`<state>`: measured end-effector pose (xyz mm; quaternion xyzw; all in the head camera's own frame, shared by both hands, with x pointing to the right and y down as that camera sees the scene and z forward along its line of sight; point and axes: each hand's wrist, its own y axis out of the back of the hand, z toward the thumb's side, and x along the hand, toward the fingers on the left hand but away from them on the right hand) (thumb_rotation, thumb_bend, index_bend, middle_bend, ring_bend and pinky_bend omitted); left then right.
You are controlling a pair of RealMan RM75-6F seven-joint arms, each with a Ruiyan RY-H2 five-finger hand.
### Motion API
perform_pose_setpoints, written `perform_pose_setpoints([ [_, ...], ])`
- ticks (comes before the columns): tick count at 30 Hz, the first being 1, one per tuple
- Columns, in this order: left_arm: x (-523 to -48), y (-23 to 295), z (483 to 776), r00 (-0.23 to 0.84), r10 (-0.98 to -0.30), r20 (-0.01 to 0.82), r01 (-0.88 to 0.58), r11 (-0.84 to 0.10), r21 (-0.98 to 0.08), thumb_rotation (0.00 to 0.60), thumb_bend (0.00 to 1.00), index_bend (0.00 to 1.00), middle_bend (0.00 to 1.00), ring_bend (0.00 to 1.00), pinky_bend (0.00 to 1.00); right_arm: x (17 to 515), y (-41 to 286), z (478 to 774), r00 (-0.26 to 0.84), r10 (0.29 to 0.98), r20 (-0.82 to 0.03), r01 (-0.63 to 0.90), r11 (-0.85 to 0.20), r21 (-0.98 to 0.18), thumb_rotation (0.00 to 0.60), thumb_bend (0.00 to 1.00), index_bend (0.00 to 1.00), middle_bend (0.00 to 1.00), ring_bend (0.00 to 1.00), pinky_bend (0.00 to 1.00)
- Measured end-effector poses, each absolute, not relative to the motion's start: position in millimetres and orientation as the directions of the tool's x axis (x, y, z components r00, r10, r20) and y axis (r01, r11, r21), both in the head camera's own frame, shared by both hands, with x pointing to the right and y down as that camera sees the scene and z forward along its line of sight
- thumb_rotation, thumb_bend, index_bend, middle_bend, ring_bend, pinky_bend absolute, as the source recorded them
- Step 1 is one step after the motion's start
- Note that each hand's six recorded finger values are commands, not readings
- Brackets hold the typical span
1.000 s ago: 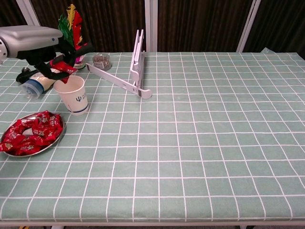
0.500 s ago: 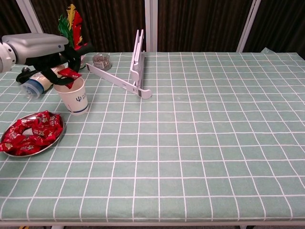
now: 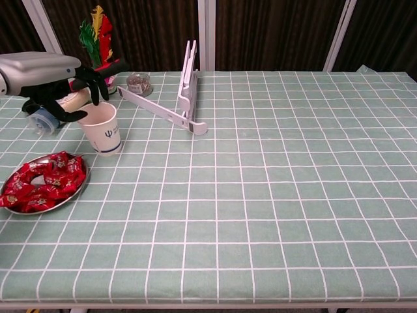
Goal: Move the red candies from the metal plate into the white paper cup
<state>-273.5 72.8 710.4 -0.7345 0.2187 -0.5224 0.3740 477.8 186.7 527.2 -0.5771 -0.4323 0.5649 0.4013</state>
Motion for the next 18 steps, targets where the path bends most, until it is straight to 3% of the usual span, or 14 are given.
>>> perform_pose_setpoints([
  [7,-293.2,75.7,684.7,0.330,-0.780,0.532,0.008,-0.561,-0.828,0.600,0.31,0.33,0.41,0.91,1.00,475.4,185.6,525.4,0.000,0.954,-0.300,0.046,-0.300,-0.953,0.600,0.13,0.17,0.26,0.14,0.37],
  [12,-324.6,98.3,661.8,0.291,-0.825,0.485,-0.023,-0.513,-0.858,0.600,0.20,0.38,0.43,0.91,1.00,473.6,185.0,526.5,0.006,0.954,-0.300,0.048,-0.300,-0.953,0.600,0.13,0.17,0.26,0.15,0.38],
  [18,-334.2,146.6,663.0,0.333,-0.775,0.537,0.015,-0.565,-0.825,0.600,0.16,0.42,0.47,0.91,1.00,469.6,184.1,527.5,0.017,0.953,-0.302,0.047,-0.302,-0.952,0.600,0.13,0.17,0.26,0.15,0.38],
])
